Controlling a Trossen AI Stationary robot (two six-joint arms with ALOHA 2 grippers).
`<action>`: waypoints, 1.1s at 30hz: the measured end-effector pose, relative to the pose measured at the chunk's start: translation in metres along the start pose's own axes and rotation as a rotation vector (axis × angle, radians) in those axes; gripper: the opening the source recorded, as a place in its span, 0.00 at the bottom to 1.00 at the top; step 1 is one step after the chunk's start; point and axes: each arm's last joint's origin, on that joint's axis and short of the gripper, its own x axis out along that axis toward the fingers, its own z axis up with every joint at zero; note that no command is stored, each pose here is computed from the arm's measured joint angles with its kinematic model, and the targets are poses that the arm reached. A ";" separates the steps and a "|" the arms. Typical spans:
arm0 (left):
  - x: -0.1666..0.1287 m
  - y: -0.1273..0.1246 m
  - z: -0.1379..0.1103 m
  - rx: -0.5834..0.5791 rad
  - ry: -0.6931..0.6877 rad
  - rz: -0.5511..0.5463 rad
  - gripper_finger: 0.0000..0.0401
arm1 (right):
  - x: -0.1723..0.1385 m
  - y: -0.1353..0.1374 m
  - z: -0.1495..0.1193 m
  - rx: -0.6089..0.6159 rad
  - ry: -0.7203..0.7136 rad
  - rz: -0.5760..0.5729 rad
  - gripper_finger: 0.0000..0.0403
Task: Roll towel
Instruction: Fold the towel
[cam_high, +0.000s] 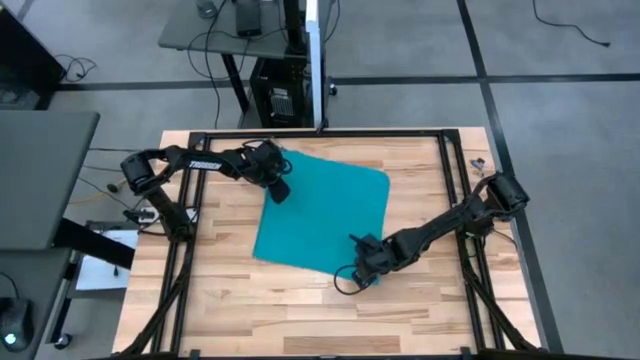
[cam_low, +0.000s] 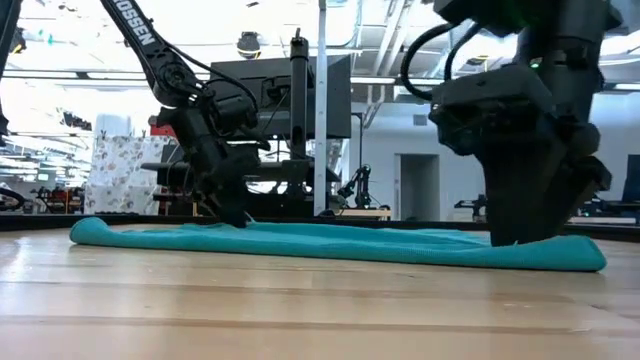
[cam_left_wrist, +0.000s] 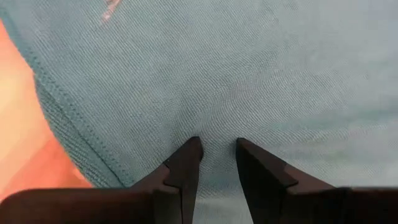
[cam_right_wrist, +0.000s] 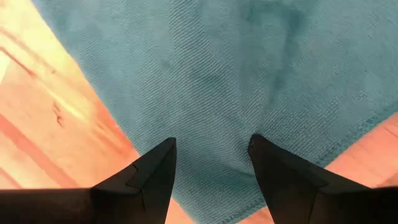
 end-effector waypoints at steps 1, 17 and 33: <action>-0.004 -0.003 -0.001 0.002 0.004 -0.006 0.23 | -0.003 0.001 0.005 -0.021 -0.004 -0.003 0.50; -0.074 -0.092 -0.029 -0.090 0.047 -0.157 0.23 | -0.064 -0.084 0.146 -0.388 -0.143 -0.136 0.50; -0.019 -0.175 -0.104 -0.340 0.203 0.068 0.23 | -0.056 -0.201 0.215 -0.340 -0.191 -0.140 0.50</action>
